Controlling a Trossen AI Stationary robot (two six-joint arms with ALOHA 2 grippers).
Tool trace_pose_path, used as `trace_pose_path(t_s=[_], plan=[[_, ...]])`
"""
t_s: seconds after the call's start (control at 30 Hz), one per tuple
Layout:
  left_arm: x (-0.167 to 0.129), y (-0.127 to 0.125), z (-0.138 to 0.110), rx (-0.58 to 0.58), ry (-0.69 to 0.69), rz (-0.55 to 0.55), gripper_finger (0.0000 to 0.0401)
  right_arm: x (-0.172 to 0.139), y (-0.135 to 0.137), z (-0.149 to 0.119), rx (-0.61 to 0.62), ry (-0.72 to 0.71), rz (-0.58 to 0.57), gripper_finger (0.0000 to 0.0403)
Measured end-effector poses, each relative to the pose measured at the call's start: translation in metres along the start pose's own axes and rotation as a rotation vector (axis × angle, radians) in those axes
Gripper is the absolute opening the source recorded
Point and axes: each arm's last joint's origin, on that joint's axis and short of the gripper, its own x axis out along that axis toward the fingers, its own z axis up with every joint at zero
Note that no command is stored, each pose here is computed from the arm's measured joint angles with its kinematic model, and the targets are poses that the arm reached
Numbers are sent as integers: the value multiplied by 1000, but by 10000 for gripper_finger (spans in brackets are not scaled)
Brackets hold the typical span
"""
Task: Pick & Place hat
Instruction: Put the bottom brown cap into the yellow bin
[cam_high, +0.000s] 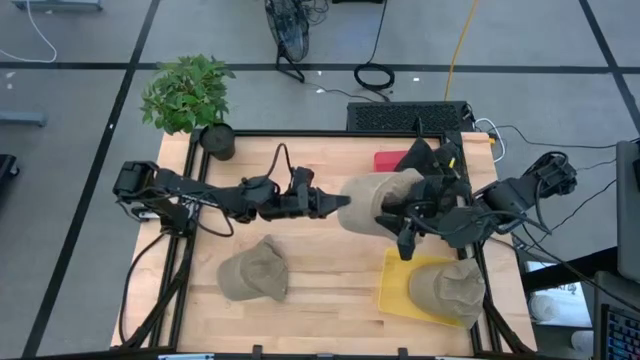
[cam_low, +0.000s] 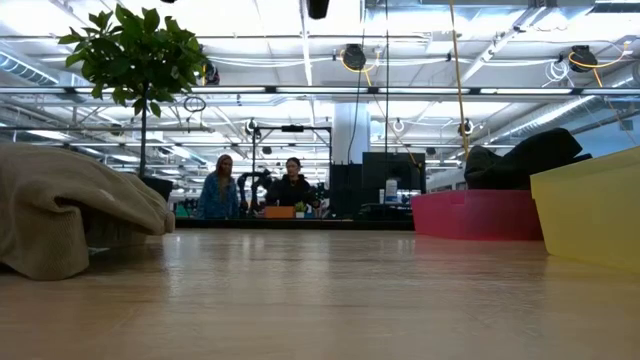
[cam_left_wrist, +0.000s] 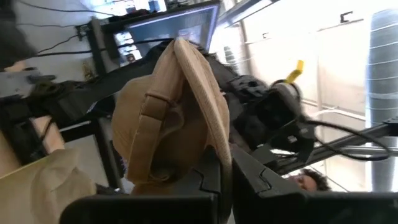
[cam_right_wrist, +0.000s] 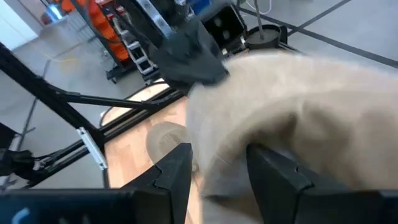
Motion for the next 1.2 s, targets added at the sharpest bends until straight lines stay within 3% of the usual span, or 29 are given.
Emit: trace_pose_path(t_s=[0.27,0.8,1.2], plan=[[13,-20,6,61,42,2,11,9,3,-2,-5,16,-5,142],[13,-22,6,63,46,-2,11,9,7,4,-31,-66,4,137],[13,-20,5,73,54,16,11,9,6,4,-35,-62,-2,42]])
